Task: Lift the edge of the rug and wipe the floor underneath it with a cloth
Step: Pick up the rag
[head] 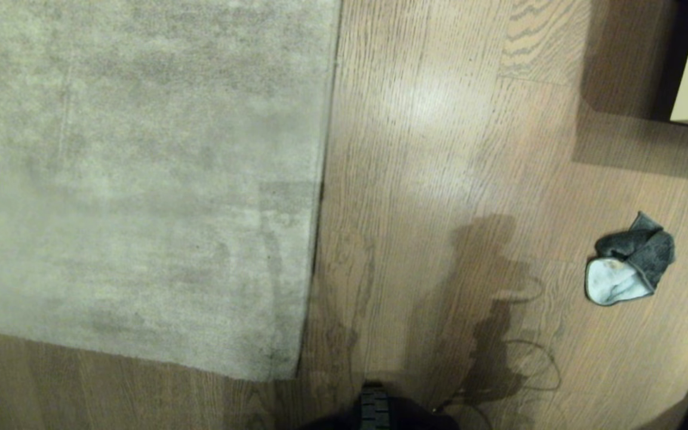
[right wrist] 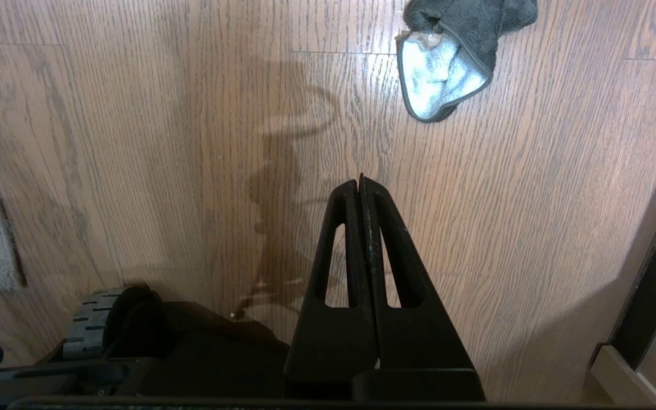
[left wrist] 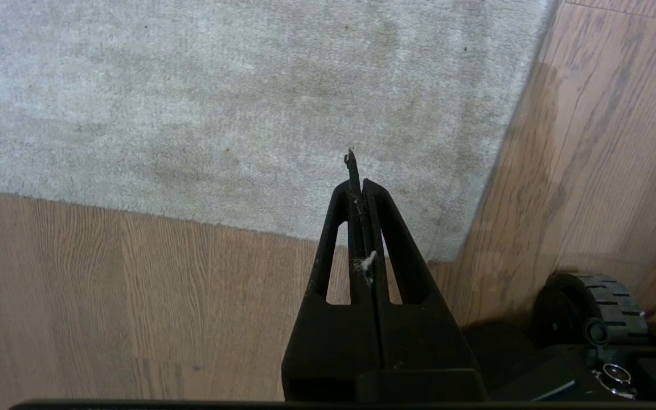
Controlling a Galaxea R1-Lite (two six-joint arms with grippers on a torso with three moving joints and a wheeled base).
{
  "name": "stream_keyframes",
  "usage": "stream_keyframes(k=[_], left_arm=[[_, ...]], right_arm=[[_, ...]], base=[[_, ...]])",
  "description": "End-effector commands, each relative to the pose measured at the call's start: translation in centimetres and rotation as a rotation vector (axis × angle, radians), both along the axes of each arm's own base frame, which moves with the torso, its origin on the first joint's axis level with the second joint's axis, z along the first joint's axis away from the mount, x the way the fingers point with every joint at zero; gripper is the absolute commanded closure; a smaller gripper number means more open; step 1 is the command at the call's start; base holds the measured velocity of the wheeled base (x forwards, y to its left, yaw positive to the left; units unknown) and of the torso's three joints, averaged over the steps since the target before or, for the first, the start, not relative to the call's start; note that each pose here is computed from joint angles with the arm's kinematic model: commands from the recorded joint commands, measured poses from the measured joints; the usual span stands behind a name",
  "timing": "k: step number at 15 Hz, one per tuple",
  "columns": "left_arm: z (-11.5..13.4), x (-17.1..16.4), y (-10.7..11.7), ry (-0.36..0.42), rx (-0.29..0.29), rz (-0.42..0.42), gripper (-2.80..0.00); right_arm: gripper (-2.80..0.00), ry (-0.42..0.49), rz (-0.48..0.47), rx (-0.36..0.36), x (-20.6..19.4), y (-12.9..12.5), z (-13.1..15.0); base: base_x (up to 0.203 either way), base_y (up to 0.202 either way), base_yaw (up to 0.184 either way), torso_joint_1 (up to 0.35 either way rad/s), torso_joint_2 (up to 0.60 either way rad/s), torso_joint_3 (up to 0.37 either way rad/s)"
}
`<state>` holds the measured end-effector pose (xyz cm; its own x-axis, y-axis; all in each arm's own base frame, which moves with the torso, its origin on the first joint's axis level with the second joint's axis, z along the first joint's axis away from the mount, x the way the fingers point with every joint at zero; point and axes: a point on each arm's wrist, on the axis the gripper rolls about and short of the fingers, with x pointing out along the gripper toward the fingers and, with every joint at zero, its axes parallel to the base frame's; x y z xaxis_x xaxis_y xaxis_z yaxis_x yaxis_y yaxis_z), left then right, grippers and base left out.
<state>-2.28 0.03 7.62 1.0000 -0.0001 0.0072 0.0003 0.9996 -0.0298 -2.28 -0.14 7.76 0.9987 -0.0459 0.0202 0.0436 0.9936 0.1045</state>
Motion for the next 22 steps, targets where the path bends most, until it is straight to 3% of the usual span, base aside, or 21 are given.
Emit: stream_keyframes(k=[1,16,22], left_arm=[[0.01,0.01,0.00,0.001,-0.001,0.000,0.00],[0.01,0.01,0.00,0.001,-0.001,0.000,0.00],[0.01,0.01,0.00,0.001,-0.001,0.000,0.00]], right_arm=[[0.00,0.000,0.000,0.001,0.01,0.00,0.01],[0.00,0.001,-0.002,-0.008,0.00,-0.01,-0.01],[0.00,0.011,0.032,-0.078,0.01,0.07,-0.08]], base=[[0.000,0.000,0.000,0.000,0.00,0.000],[0.000,0.000,0.000,0.000,0.00,0.000],[0.000,0.000,0.000,0.000,0.00,0.000]])
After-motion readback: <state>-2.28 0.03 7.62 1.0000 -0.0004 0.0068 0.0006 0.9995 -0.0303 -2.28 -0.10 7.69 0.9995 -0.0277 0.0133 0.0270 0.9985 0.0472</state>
